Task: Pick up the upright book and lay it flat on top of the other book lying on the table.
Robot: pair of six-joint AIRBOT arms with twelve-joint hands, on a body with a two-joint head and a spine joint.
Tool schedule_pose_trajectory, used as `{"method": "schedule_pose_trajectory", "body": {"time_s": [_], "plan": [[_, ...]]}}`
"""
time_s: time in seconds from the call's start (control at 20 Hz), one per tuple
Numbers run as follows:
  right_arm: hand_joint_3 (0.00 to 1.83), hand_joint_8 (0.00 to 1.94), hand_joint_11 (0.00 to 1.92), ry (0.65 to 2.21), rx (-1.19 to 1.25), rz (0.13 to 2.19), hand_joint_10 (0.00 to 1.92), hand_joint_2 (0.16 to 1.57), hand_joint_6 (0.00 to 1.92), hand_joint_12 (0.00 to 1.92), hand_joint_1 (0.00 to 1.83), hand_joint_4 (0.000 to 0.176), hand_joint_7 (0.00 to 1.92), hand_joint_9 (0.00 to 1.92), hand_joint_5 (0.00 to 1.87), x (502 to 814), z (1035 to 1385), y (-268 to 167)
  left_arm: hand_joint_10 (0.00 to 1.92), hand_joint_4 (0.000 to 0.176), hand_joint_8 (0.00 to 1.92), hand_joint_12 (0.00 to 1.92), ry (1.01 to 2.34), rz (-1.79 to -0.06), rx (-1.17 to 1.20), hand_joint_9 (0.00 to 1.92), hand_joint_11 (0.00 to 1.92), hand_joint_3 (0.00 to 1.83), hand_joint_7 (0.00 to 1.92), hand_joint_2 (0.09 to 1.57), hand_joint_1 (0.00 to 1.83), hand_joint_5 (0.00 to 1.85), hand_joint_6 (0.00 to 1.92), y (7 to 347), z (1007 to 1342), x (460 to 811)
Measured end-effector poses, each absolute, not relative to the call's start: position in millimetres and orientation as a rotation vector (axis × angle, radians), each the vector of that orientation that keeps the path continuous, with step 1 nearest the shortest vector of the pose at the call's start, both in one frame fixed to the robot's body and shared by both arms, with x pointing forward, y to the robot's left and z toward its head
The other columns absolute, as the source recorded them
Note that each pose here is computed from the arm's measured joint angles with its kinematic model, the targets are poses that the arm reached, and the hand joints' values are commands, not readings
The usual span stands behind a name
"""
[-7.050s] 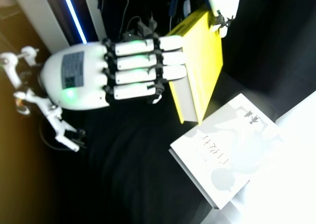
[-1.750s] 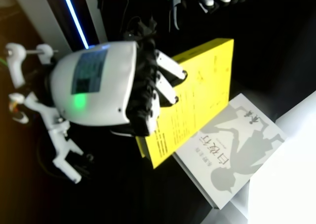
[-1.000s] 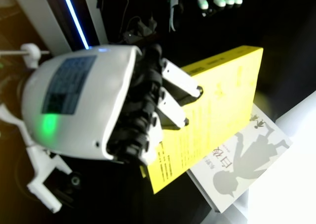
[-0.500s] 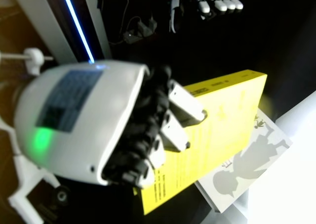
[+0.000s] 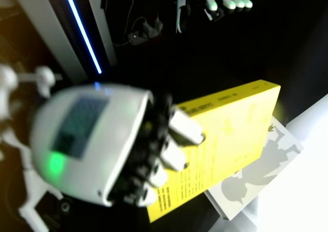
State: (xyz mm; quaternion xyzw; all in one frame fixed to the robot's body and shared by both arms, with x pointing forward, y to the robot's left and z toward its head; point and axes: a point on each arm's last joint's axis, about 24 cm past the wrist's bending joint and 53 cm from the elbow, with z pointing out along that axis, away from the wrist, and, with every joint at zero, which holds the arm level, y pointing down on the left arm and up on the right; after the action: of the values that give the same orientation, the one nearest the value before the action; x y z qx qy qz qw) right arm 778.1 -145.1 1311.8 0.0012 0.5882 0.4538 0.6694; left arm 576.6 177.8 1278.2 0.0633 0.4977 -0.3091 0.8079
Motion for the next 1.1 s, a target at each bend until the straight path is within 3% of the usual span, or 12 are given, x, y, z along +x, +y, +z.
{"method": "schedule_pose_trajectory", "body": {"time_s": [0.05,0.2,0.25,0.4,0.5,0.55,0.65,0.75,0.85,0.9,1.0,1.1], "plan": [[1.05,1.94,1.32,1.328,-0.003,1.033,1.92,0.77,1.76,1.92,1.11,0.0,1.17,1.27,0.92,774.8,1308.9,-141.2,0.0,0.132,0.0,0.0,1.064,-0.66,0.131,0.0,0.0,0.0,0.0,1.15,0.41,0.0,0.0,178.6,1278.3,576.9],[0.57,1.65,0.76,1.406,-0.073,1.034,1.78,1.07,1.73,1.92,1.11,0.0,0.76,0.77,0.51,760.3,1271.2,-121.4,0.0,0.145,0.0,0.0,1.062,-0.655,0.12,0.0,0.0,0.0,0.0,1.15,0.39,0.0,0.0,181.6,1279.0,577.1],[0.53,1.59,0.56,1.415,-0.082,1.033,1.69,1.06,1.6,1.91,0.83,0.0,0.51,0.6,0.22,758.1,1266.8,-118.8,0.0,0.159,0.0,0.0,1.063,-0.653,0.119,0.0,0.0,0.0,0.0,1.14,0.39,0.0,0.0,182.2,1278.5,577.1],[0.43,0.92,0.04,1.476,-0.08,1.016,1.28,1.17,1.02,1.85,0.54,0.0,0.21,0.18,0.01,756.9,1240.6,-121.5,0.0,0.126,0.0,0.0,1.061,-0.651,0.111,0.0,0.0,0.01,0.0,1.17,0.36,0.0,0.0,183.8,1278.6,576.9],[0.29,0.48,0.0,1.507,-0.069,1.004,1.02,1.27,0.68,1.75,0.42,0.0,0.18,0.09,0.0,759.5,1231.3,-125.8,0.0,0.154,0.0,0.0,1.061,-0.648,0.105,0.0,0.0,0.0,0.0,1.17,0.38,0.0,0.0,185.3,1278.7,577.6],[0.23,0.3,0.0,1.518,-0.054,0.994,0.93,1.31,0.52,1.68,0.38,0.0,0.17,0.04,0.0,763.8,1229.0,-130.8,0.0,0.137,0.0,0.0,1.06,-0.65,0.106,0.0,0.0,0.01,0.0,1.17,0.36,0.0,0.0,184.8,1278.9,577.2],[0.14,0.12,0.0,1.571,-0.004,0.992,0.51,1.33,0.13,1.58,0.36,0.0,0.06,0.0,0.0,770.0,1212.4,-136.1,0.0,0.145,0.0,0.0,1.061,-0.653,0.107,0.0,0.0,0.0,0.0,1.17,0.35,0.0,0.0,183.9,1278.5,576.1],[0.03,0.0,0.0,1.603,0.023,1.001,0.03,1.33,0.0,0.92,0.28,0.027,0.0,0.0,0.0,773.1,1202.4,-136.5,0.0,0.15,0.0,0.0,1.061,-0.65,0.102,0.0,0.0,0.0,0.0,1.18,0.38,0.0,0.0,185.1,1278.6,576.6],[0.0,0.0,0.0,1.615,0.066,1.026,0.0,1.31,0.0,0.26,0.29,0.023,0.0,0.0,0.0,774.9,1198.9,-138.9,0.0,0.153,0.0,0.0,1.061,-0.651,0.102,0.0,0.0,0.0,0.0,1.19,0.38,0.0,0.0,185.0,1278.4,576.2],[0.0,0.0,0.0,1.62,0.062,1.03,0.0,1.28,0.0,0.19,0.35,0.018,0.0,0.0,0.0,774.4,1197.5,-136.7,0.0,0.159,0.0,0.0,1.061,-0.65,0.102,0.0,0.0,0.0,0.0,1.19,0.36,0.0,0.0,185.3,1278.4,576.3],[0.0,0.0,0.0,1.626,0.049,1.045,0.0,1.25,0.0,0.06,0.37,0.001,0.0,0.0,0.0,772.6,1194.8,-128.3,0.0,0.128,0.0,0.0,1.062,-0.649,0.101,0.0,0.0,0.0,0.0,1.19,0.34,0.0,0.0,185.5,1278.0,576.5],[0.0,0.0,0.0,1.624,0.032,1.06,0.0,1.21,0.0,0.0,0.38,0.0,0.0,0.0,0.0,770.5,1193.6,-118.5,0.0,0.14,0.0,0.0,1.062,-0.648,0.099,0.0,0.0,0.0,0.0,1.19,0.33,0.0,0.0,186.0,1278.0,576.7]]}}
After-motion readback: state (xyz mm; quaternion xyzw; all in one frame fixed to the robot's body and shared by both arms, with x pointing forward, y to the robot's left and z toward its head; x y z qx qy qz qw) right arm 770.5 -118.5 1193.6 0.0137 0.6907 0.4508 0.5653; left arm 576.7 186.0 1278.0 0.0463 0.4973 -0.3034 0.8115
